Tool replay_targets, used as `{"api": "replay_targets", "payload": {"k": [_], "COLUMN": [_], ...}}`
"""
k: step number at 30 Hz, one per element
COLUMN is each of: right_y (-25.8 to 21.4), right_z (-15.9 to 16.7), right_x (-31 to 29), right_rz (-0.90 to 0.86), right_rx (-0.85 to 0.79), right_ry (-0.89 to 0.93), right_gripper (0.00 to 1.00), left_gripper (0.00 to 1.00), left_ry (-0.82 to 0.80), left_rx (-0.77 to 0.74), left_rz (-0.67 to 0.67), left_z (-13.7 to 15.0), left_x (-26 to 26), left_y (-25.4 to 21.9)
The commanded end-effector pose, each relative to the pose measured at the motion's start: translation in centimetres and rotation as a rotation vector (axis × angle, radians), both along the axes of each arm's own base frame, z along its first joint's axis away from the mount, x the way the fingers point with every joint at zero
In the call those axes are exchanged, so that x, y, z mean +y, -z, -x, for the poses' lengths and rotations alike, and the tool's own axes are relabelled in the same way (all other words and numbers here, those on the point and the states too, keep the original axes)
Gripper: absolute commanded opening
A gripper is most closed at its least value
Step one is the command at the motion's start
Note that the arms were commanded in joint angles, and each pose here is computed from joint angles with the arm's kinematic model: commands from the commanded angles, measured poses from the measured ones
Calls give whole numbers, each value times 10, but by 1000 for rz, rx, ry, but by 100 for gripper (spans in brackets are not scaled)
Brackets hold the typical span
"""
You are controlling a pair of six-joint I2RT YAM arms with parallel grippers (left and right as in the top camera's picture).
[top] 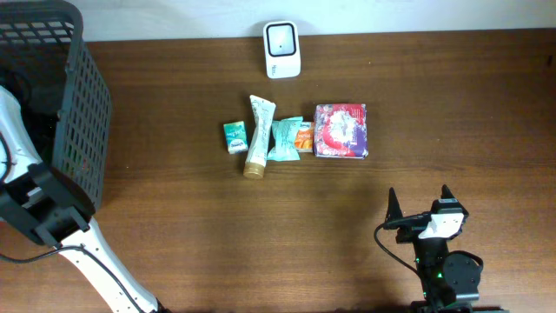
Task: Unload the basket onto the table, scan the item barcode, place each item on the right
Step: 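Grasp the green-lidded jar in the basket with the left gripper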
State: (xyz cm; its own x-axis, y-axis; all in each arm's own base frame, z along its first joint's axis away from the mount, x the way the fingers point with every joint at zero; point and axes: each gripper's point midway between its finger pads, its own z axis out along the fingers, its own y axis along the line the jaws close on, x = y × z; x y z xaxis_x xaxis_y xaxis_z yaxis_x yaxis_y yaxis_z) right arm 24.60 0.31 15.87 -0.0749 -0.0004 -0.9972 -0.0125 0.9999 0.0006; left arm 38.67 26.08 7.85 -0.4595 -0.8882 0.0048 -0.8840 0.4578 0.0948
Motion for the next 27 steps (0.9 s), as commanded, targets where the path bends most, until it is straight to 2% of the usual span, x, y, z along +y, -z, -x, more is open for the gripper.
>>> {"api": "replay_targets", "payload": {"k": [1,6,7,14,16,17,19,27], "right_y": [4,4,4,4,4,4,4,4], "right_z": [0,0,0,0,0,0,0,0], "right_x": [-2,-2,-3,-3,-3,-2,-3,-2], "right_rz": [-3,-3,-3,-3,-3,-3,-3,-3], "right_rx": [7,7,7,7,7,7,7,7], "right_ry": [12,12,12,12,12,12,12,12], "right_gripper": [99,99,99,99,99,99,99,99], "left_gripper": [100,99,94,84,84,79,75,69], "left_ry": [-2,0,-1,11,11,11,11,10], "left_rx": [-81,-19,0,71,69,69,71,81], "left_rz": [111,114,118,-18,-17,-17,-16,8], "left_z": [-13,-1,3,13,13,13,13,17], "left_x": [-17,-20,-21,4,3,3,3,-2], "left_y": [-2,7,13,14,15,15,14,11]}}
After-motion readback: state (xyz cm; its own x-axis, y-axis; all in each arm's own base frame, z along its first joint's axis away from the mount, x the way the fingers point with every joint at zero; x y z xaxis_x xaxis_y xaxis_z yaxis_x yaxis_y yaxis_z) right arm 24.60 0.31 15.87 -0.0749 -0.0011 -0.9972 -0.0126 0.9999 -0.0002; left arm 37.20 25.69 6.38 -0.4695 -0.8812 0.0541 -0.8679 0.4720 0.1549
